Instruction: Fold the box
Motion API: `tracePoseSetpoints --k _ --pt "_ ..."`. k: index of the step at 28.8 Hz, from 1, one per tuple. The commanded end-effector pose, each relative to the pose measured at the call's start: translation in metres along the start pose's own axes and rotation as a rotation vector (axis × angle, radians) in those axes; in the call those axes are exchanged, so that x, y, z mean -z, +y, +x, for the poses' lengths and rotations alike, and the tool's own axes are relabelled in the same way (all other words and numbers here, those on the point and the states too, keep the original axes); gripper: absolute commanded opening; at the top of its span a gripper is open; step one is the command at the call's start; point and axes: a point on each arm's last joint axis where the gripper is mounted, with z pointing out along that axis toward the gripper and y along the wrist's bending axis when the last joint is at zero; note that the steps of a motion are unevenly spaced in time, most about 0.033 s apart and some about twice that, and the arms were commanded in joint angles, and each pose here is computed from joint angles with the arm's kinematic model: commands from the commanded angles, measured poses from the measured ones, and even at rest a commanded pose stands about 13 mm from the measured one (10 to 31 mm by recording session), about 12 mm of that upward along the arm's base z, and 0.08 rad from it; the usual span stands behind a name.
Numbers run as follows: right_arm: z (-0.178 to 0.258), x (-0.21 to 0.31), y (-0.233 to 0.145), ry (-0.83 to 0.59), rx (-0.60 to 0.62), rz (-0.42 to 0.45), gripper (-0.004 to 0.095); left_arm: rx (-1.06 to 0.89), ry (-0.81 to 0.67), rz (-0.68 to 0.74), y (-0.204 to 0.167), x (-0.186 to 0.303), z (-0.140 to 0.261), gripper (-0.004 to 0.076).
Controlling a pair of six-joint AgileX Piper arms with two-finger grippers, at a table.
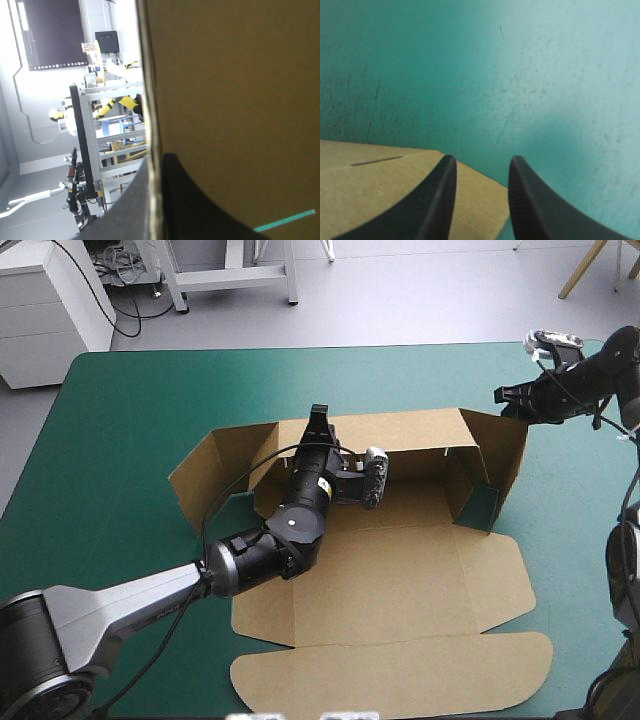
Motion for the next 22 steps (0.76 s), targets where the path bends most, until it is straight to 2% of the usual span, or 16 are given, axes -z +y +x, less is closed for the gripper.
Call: tracePoseSetpoints --k 1,7,10,22 --pt "0.006 0.037 0.017 -0.089 0.045 -0.004 0.0319 0.016 -0.035 -0.074 0.022 0.013 0.000 -0.0010" --pt "0.020 0.051 0.026 -0.097 0.060 -0.008 0.0319 0.010 -0.041 -0.078 0.022 0.013 0.000 -0.0010" --pt "0.032 0.052 0.033 -0.096 0.078 -0.060 0.0319 0.010 -0.041 -0.078 0.022 0.013 0.000 -0.0010" --pt "0.081 0.039 0.042 -0.164 0.123 -0.119 0.0319 0.024 -0.043 -0.077 0.022 0.013 0.000 -0.0010"
